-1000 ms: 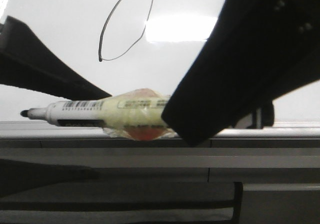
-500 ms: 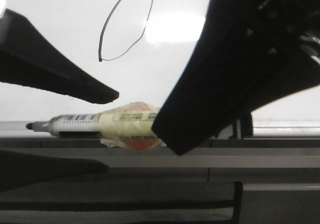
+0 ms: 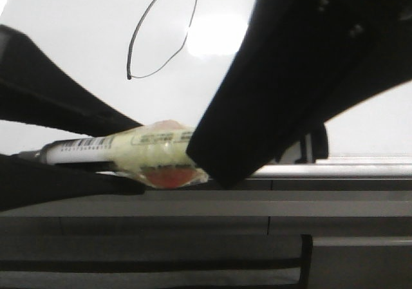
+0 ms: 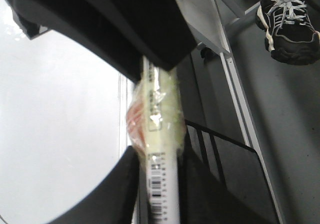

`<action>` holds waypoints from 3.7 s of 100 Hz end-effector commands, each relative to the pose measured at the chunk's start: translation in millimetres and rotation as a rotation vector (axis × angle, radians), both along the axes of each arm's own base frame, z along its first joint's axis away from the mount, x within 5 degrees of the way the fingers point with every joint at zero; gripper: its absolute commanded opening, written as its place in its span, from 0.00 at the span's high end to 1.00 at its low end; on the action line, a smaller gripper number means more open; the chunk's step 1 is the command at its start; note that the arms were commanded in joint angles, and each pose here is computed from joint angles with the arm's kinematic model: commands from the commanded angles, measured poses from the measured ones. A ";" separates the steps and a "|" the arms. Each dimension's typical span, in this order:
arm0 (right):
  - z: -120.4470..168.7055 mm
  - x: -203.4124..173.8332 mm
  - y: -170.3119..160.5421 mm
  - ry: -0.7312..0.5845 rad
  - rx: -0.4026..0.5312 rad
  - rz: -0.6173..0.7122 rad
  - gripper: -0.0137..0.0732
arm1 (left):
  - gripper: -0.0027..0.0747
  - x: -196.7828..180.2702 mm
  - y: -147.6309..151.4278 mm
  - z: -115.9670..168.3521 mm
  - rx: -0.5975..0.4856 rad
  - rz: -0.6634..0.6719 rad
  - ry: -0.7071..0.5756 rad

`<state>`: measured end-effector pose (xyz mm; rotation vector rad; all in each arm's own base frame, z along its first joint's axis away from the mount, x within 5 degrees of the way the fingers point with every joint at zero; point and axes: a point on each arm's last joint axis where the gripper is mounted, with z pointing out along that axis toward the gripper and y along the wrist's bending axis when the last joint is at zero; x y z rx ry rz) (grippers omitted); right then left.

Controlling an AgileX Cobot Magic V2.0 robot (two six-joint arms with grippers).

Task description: Write number 0 on whiteboard

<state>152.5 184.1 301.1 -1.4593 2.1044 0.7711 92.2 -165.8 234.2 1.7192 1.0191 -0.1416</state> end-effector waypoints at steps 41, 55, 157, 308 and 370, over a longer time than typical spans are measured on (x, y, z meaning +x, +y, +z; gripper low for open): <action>14.6 2.5 -0.8 -0.041 0.030 -0.045 0.92 | 0.86 -0.9 -5.6 13.6 -0.071 -0.025 -0.008; 14.2 1.6 -1.1 -0.035 0.023 -0.038 0.92 | 0.99 -0.6 -5.3 13.3 -0.066 -0.021 -0.008; 101.8 2.2 -18.7 -0.455 0.307 -0.202 0.08 | 0.99 80.8 45.6 59.9 -0.724 0.791 0.544; 80.8 -11.3 -29.2 -0.412 0.271 -0.197 0.08 | 0.99 76.6 37.2 -1.6 -1.211 1.018 0.714; 81.7 -10.0 -29.3 -0.425 0.278 -0.207 0.08 | 0.99 77.4 20.9 -17.7 -1.194 0.966 0.698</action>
